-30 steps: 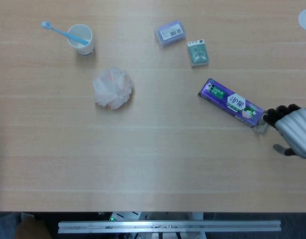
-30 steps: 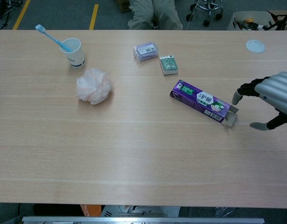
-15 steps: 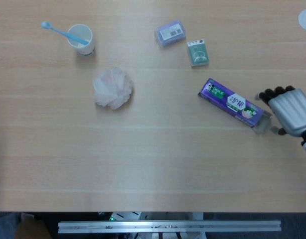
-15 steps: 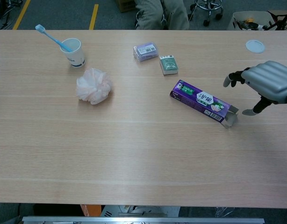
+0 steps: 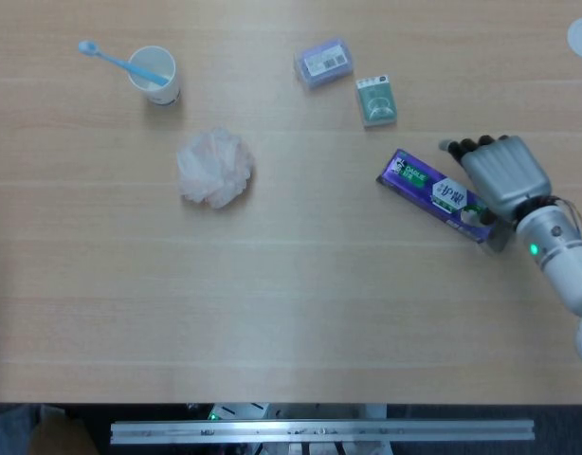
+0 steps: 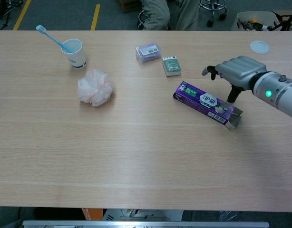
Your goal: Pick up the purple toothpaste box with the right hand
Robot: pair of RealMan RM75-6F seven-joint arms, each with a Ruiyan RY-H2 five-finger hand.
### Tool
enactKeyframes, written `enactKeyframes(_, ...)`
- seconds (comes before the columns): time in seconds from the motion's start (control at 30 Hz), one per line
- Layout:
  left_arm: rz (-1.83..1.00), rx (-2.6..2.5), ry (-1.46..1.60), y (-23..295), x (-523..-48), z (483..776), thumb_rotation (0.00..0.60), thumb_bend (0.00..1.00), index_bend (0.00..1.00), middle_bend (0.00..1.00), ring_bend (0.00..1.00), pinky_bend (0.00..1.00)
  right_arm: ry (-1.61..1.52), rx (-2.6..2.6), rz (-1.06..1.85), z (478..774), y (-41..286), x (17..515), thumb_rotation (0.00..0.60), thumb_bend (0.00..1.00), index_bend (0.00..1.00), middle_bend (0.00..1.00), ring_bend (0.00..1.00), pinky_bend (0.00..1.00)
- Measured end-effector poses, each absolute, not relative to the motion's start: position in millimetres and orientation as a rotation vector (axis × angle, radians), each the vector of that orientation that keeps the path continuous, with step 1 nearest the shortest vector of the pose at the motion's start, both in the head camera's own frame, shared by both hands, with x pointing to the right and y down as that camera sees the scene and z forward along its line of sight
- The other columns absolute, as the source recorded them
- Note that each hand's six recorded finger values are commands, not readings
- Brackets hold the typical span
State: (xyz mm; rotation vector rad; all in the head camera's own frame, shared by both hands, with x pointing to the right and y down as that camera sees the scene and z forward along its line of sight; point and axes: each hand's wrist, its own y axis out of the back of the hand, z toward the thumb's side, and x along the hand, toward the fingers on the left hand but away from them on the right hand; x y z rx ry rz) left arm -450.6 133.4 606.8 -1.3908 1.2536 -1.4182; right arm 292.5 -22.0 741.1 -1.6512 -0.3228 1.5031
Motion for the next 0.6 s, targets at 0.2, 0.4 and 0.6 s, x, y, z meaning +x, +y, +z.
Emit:
enactKeyframes(0.2,-1.423,-1.383,1.258,135,-452,605,0.6,0.33,0.23,0.22,0.18,0.18,-0.273,-1.715,1.525,758,-30,270,0.437,0.0,0.15,0.27,0.28,0.37)
enactKeyframes(0.4,-1.432,-1.376,1.266,137,-456,604,0.6,0.33,0.23,0.22,0.18,0.18,-0.225,-1.777,1.54,771,-31,252,0.428,0.0,0.15,0.27,0.28,0.37)
enactKeyframes(0.6,-1.431,-1.371,1.272,138,-457,603,0.6,0.33,0.23,0.22,0.18,0.18,-0.199,-1.802,1.528,775,-25,242,0.428,0.0,0.15,0.27,0.28,0.37)
